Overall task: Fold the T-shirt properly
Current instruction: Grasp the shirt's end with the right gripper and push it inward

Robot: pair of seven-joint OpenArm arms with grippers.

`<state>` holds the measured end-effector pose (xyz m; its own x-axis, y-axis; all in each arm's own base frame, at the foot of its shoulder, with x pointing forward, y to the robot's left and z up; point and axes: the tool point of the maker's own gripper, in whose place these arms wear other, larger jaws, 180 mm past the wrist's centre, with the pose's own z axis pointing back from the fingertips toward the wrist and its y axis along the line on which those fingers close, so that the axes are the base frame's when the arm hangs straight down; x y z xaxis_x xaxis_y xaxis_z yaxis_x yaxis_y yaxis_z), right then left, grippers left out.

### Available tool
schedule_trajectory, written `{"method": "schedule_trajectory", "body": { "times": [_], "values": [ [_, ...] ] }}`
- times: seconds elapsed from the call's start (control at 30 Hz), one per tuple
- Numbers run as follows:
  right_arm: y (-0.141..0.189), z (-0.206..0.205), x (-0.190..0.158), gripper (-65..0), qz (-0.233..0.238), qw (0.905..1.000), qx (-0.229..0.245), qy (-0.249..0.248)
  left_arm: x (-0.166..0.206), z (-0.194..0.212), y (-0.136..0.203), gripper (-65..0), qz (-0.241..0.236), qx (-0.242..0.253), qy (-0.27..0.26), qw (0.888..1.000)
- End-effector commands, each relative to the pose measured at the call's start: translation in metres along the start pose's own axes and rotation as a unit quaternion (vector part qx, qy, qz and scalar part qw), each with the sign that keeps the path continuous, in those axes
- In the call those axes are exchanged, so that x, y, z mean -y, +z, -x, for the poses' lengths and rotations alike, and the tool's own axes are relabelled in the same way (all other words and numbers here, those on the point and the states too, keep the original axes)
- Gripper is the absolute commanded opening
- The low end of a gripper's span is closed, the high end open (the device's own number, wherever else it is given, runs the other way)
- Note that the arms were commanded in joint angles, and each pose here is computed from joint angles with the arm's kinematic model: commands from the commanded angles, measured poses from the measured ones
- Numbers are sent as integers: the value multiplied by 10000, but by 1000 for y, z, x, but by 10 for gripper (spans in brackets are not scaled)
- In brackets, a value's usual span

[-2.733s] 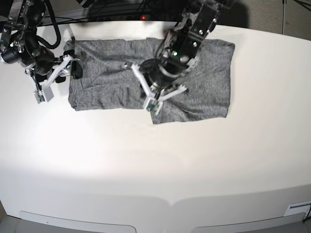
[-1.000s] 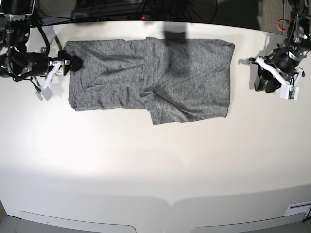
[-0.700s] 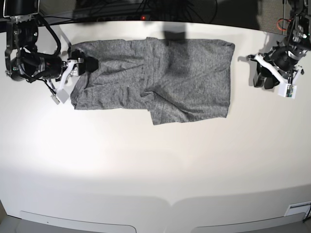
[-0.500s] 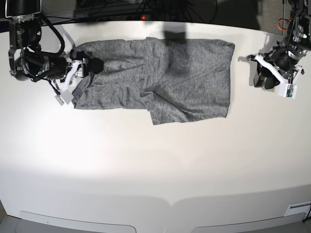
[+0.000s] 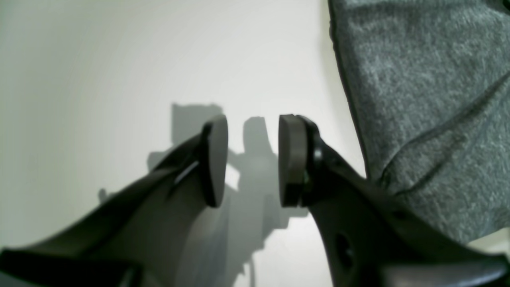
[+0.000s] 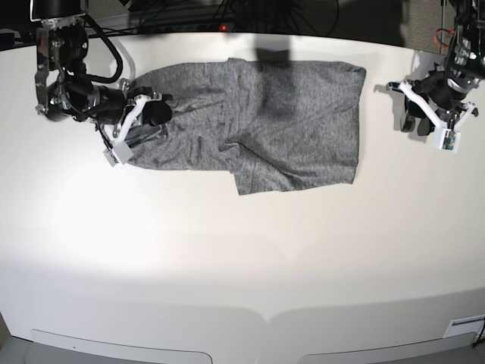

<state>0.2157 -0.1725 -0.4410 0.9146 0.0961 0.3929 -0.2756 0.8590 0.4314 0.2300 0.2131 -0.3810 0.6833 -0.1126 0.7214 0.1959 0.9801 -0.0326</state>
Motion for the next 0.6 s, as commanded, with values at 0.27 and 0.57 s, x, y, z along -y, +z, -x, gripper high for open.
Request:
{"method": "schedule_trajectory", "body": {
  "times": [0.27,0.57],
  "values": [
    [50,-28,57,-650,901,9949,433,-147,-7,21,-1,-439,69,-18,145,9999],
    [68,-62,0,-650,653,9930,672,715,27,50,-8,-440,1041,-104,823,9911]
  ]
}}
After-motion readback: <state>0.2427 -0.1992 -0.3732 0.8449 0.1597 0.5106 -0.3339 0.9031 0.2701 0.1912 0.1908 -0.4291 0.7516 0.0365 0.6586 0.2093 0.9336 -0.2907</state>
